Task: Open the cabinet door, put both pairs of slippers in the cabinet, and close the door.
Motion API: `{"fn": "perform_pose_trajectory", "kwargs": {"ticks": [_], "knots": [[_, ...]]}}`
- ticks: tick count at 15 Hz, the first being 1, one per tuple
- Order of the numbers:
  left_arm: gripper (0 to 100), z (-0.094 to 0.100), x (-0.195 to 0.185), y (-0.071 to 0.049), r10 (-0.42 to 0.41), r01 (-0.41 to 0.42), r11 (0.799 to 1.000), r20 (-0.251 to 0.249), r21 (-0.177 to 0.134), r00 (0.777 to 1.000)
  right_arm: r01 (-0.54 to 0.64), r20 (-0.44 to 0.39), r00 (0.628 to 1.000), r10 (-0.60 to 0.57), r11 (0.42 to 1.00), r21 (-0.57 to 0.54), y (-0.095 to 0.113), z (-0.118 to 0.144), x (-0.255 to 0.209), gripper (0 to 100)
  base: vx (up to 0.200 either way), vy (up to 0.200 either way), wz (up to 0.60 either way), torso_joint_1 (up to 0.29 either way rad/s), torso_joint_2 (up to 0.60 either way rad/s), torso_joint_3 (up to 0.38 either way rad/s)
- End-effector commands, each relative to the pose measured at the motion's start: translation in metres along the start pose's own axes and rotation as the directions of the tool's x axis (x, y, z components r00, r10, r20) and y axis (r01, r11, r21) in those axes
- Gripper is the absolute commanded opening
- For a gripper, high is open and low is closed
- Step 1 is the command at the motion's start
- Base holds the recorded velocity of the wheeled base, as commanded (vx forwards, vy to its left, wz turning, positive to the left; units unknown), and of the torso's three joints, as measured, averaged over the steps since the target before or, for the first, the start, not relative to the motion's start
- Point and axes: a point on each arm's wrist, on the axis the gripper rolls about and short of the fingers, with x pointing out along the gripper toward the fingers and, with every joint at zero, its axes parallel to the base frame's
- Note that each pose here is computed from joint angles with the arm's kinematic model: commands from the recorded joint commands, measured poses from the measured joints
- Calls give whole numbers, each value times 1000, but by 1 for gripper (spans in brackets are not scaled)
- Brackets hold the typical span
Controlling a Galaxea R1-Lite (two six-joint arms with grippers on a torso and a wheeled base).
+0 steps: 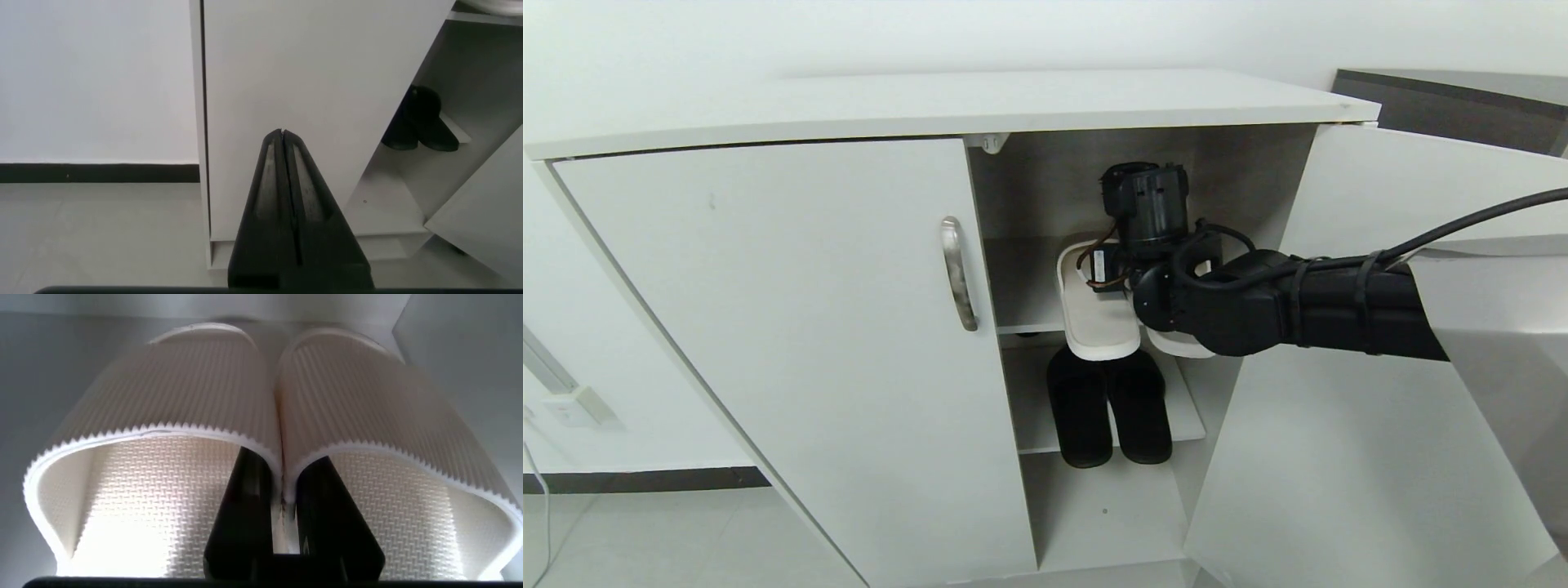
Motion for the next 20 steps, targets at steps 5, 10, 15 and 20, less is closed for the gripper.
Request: {"fn": "perform_pose_trajectory", "kwargs": {"ticks": [5,10,15,20], "knots": [[0,0,0,0,1,-1,1000,0,-1,1000,-13,-38,999,12,999,-34,-2,-8,-17,100,0,0,0,0,0,0],[0,0,0,0,1,-1,1000,0,1,1000,-87,-41,995,86,996,-12,-11,5,-86,100,0,0,0,0,0,0],[0,0,0,0,-1,1,1000,0,2,1000,-207,-23,978,206,978,-9,-34,-17,-155,100,0,0,0,0,0,0],[0,0,0,0,-2,2,1000,0,2,1000,-270,-31,962,269,963,-9,-40,-73,-159,0,0,0,0,0,0,0]]}}
